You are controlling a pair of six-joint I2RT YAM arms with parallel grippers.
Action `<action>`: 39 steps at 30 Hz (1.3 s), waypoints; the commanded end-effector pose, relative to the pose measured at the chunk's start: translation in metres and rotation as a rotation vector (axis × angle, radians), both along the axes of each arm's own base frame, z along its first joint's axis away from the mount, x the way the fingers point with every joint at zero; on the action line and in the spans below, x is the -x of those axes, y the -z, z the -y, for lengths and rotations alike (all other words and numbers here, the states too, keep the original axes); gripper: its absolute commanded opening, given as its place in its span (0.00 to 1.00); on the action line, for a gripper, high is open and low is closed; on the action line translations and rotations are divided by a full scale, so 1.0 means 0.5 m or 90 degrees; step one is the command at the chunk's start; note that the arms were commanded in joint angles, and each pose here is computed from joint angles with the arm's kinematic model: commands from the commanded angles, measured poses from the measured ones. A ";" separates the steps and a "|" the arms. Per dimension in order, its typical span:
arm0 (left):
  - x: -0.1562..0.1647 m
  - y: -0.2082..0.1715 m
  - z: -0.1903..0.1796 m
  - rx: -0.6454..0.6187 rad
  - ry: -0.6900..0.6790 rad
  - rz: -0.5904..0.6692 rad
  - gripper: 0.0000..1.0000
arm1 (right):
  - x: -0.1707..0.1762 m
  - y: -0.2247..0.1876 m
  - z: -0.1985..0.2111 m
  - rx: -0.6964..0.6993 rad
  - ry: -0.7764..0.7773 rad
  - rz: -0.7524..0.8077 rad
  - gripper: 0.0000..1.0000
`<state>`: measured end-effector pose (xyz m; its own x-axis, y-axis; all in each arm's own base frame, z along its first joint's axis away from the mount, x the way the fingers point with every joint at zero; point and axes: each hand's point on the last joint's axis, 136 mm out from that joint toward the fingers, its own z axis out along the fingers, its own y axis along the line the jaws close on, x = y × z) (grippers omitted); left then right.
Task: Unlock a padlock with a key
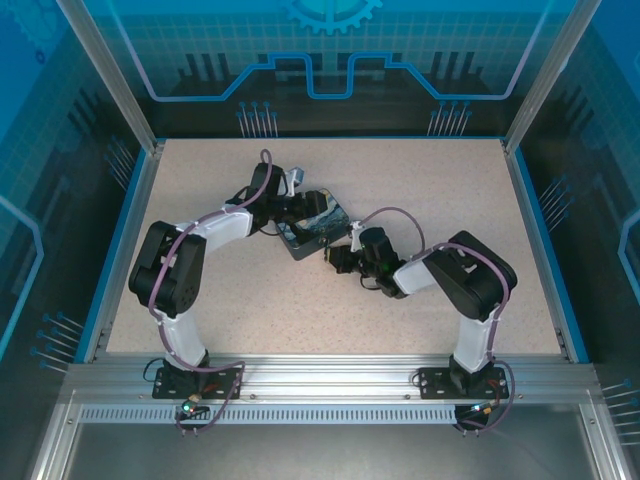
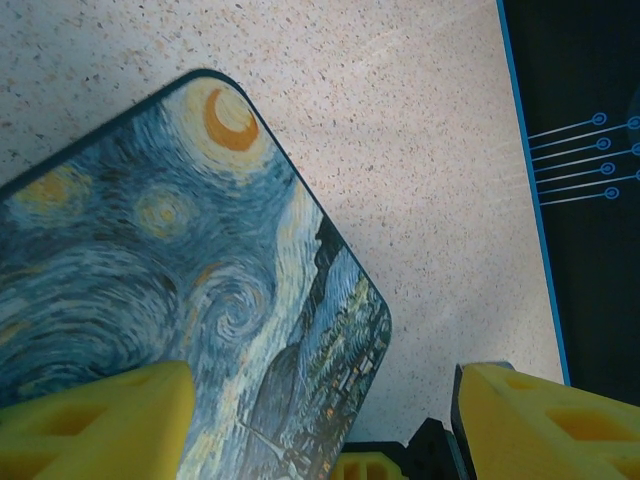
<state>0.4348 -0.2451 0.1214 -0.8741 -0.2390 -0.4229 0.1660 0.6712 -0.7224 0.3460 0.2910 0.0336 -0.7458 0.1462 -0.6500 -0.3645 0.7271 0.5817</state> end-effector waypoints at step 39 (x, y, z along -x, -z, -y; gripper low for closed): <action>0.129 0.125 -0.020 -0.075 -0.017 -0.138 0.76 | -0.021 -0.023 0.015 -0.252 0.121 -0.115 0.10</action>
<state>0.4142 -0.2492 0.1207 -0.8589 -0.2504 -0.4467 0.1707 0.6824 -0.7107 0.3474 0.2919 0.0368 -0.8101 0.4411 -0.3863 -0.1348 0.5011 0.8549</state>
